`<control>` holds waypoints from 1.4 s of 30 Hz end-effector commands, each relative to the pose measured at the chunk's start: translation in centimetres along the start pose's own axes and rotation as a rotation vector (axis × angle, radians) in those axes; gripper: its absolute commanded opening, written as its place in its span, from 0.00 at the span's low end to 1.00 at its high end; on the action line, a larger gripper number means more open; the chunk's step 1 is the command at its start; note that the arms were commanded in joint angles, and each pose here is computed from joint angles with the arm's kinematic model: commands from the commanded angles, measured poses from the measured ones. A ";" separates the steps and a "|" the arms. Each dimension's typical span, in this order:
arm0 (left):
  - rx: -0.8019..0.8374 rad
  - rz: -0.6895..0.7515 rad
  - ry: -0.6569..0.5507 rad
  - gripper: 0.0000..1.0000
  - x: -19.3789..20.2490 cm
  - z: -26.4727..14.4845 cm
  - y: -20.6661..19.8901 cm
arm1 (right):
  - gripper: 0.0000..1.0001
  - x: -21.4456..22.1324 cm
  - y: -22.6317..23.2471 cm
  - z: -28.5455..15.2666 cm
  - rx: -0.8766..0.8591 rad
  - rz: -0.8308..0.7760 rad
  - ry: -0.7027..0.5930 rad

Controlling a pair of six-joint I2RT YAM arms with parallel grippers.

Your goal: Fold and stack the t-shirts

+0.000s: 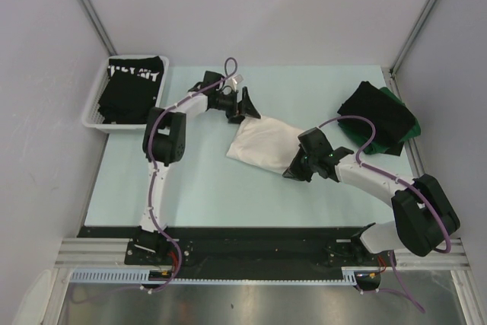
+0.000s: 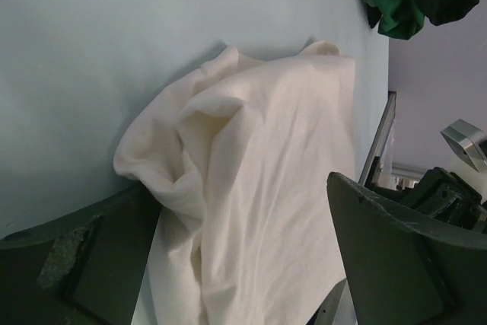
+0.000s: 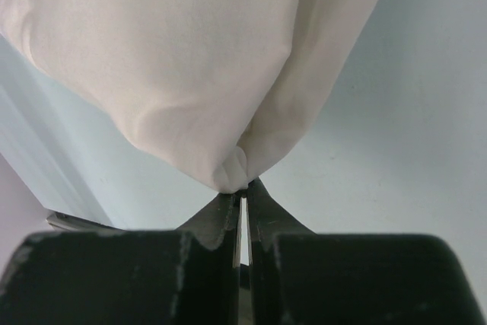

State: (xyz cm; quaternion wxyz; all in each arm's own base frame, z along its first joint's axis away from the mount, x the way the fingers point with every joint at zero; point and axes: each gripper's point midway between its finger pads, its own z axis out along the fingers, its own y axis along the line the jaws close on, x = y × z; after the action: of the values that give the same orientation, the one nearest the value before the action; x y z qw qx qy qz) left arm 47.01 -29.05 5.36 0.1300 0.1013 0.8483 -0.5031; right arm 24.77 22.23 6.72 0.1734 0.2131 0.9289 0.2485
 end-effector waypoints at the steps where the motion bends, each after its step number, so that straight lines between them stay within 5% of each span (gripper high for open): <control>1: -0.058 -0.032 0.054 0.85 1.9 2.2 1.3 | 0.06 -0.4 0.2 -0.5 -0.008 0.002 -0.028; 4: -0.066 -0.047 0.045 0.57 1.6 2.4 1.4 | 0.06 -0.4 0.2 -0.5 -0.006 0.000 -0.028; 12: -0.113 -0.044 0.016 0.12 1.0 1.9 1.4 | 0.00 -0.4 0.2 -0.9 -0.013 -0.010 -0.027; 13: -0.114 -0.036 0.008 0.00 0.8 1.7 1.1 | 0.00 -0.4 0.2 -1.0 -0.013 -0.009 -0.026; 22: 0.009 -0.018 -0.004 0.00 0.1 1.5 -2.2 | 0.00 -1.8 0.9 -2.5 -0.064 -0.035 -0.075; 35: 0.226 0.176 -0.099 0.00 -3.2 1.2 -16.7 | 0.00 -10.0 0.0 -8.7 0.012 -0.183 -0.323; 42: 0.277 0.204 -0.154 0.00 -4.5 1.3 -21.1 | 0.00 -14.6 -0.9 -12.4 0.064 -0.215 -0.448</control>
State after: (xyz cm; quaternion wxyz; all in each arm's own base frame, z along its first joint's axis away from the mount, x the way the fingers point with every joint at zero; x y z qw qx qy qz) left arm 44.59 -39.34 14.80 0.1630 0.1355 0.7966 -0.5661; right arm 30.62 12.73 16.39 0.3425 0.1833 0.9030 0.1837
